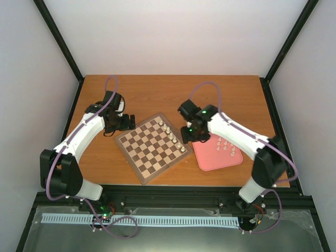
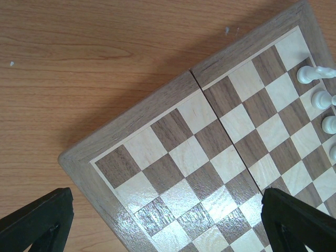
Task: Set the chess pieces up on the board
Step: Pick up the chess piece from the storage box.
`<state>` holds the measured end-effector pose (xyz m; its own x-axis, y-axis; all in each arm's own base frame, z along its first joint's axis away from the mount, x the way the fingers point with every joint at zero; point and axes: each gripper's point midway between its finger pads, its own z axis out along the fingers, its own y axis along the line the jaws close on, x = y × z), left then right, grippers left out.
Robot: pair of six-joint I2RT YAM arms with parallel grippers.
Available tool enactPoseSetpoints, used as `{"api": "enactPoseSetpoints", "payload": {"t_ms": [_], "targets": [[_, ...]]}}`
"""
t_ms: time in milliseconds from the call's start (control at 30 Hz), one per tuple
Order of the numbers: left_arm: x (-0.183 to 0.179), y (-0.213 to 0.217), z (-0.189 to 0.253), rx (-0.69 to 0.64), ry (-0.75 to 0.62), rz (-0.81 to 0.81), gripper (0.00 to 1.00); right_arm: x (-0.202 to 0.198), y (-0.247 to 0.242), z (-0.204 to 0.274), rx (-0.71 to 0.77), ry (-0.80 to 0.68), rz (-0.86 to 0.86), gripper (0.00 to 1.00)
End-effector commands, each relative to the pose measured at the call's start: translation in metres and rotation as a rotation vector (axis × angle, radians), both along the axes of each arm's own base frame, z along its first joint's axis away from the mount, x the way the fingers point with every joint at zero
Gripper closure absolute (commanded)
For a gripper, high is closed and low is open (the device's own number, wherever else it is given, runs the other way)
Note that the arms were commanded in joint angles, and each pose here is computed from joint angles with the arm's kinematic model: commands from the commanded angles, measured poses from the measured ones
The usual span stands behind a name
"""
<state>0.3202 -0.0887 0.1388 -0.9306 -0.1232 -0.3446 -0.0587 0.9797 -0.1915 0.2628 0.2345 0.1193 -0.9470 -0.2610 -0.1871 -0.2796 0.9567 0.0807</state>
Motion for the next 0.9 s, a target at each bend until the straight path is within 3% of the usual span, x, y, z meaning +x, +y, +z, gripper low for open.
{"api": "enactPoseSetpoints", "payload": {"t_ms": [0,333,867], "targets": [[0.0,-0.002,0.004,0.0,-0.017,-0.019,0.0,-0.011,-0.064,0.014,-0.073,-0.026,-0.172,0.39],[0.001,-0.004,0.005,-0.004,-0.018,-0.021,0.0,-0.036,-0.17,-0.042,-0.115,0.139,-0.516,0.38],[0.0,-0.002,0.003,0.008,-0.009,-0.02,0.0,-0.035,-0.217,-0.076,-0.127,0.2,-0.683,0.38]]}}
